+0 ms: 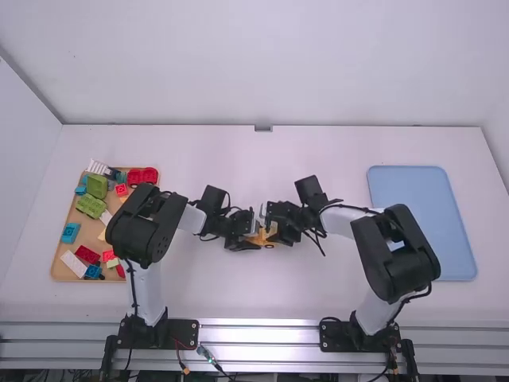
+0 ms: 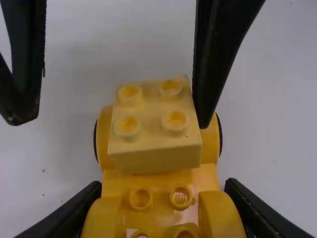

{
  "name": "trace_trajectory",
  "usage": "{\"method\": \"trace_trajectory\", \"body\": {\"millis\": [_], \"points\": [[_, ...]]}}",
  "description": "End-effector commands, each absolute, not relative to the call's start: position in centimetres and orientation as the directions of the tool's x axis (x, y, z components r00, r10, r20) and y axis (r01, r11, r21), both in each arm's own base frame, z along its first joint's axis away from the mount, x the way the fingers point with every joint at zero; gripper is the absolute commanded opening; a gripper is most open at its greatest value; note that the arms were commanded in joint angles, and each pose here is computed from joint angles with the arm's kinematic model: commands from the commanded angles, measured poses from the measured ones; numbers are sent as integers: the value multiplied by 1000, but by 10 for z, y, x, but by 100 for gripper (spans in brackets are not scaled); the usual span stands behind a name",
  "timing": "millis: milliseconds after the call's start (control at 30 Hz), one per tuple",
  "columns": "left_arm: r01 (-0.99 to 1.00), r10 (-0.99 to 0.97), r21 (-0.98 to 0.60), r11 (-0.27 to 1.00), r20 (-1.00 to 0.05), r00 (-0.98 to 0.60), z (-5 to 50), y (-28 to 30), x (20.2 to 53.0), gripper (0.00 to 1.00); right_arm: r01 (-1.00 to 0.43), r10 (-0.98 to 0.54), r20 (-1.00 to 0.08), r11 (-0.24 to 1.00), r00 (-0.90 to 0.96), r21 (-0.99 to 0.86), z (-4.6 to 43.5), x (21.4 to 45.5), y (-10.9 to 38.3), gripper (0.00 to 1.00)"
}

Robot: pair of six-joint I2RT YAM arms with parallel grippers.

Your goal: Assemble lego blocks to make yellow taxi

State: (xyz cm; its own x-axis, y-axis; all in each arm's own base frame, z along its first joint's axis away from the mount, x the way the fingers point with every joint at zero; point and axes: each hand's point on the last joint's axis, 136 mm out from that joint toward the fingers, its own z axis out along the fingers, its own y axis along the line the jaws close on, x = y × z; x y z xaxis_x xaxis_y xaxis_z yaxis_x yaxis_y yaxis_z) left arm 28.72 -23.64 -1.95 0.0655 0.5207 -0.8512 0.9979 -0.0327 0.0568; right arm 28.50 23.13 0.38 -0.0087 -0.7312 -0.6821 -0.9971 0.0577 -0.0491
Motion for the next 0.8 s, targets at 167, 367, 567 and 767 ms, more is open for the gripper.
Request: {"method": "trace_trajectory", "body": {"millis": [167, 367, 567, 767], "points": [[999, 578, 13, -31, -815, 28, -42, -228, 272, 41, -992, -725, -689, 74, 14, -98, 17, 297, 230, 84], [999, 579, 13, -31, -815, 29, -42, -228, 272, 40, -993, -686, -727, 56, 40, -108, 35, 294, 236, 91], [999, 580, 13, -29, -814, 28, -42, -227, 273, 40, -994, -661, -749, 42, 47, -99, 41, 290, 240, 99], [999, 580, 13, -29, -814, 27, -42, -227, 273, 40, -996, -628, -777, 41, 40, -85, 48, 290, 239, 96]]}}
